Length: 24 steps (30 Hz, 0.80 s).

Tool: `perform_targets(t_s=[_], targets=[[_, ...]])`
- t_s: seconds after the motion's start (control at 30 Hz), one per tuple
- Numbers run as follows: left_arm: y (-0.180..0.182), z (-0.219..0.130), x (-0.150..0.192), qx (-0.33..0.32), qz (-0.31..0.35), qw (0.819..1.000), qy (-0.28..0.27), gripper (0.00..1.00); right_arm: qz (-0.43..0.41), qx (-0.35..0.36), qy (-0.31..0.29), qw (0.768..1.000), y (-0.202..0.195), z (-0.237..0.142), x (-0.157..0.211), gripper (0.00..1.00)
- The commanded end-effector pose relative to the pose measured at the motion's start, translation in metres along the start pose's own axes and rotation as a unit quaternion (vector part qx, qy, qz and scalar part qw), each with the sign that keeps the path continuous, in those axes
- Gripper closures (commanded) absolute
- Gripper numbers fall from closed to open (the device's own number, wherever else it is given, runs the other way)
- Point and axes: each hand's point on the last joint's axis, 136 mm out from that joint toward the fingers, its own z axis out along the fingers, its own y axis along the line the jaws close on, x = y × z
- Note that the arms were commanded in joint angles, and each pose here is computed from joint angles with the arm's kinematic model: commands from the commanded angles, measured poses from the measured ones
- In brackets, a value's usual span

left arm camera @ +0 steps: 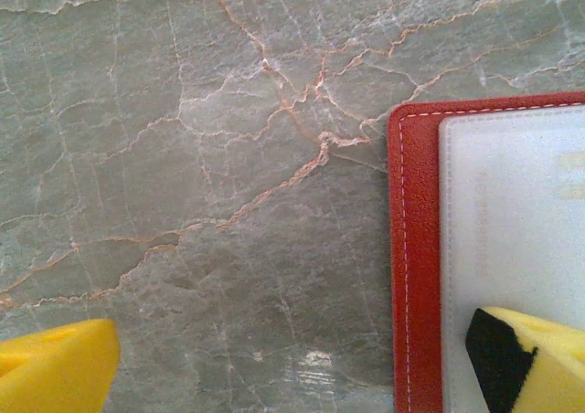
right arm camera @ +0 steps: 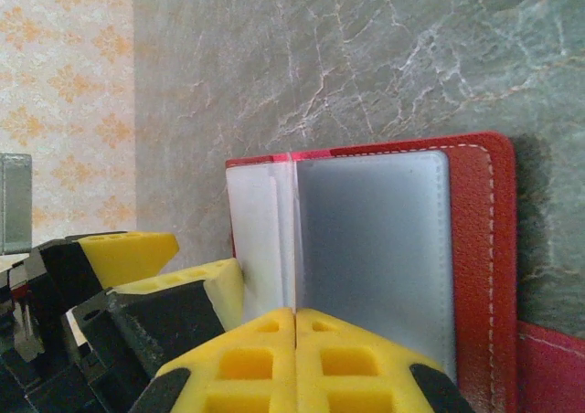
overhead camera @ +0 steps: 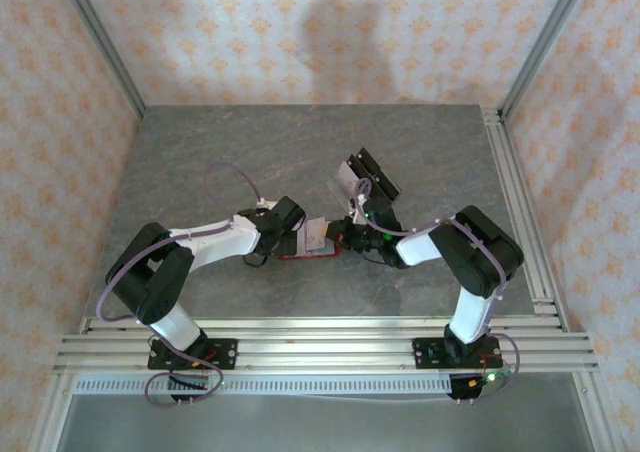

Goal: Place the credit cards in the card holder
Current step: Insert the credit card into the card slot.

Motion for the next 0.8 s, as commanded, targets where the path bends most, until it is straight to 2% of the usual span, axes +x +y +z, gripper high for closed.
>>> perform_targets(t_s=[0.0,0.77], targets=[[0.013,0.003,0.018,-0.027,0.013,0.999,0.024,0.00,-0.007,-0.013,0.000,1.000,0.003,0.003,0.002,1.00],[0.014,0.002,0.018,-0.029,0.013,0.999,0.023,0.00,-0.005,-0.019,0.018,1.000,0.002,0.004,0.016,1.00]])
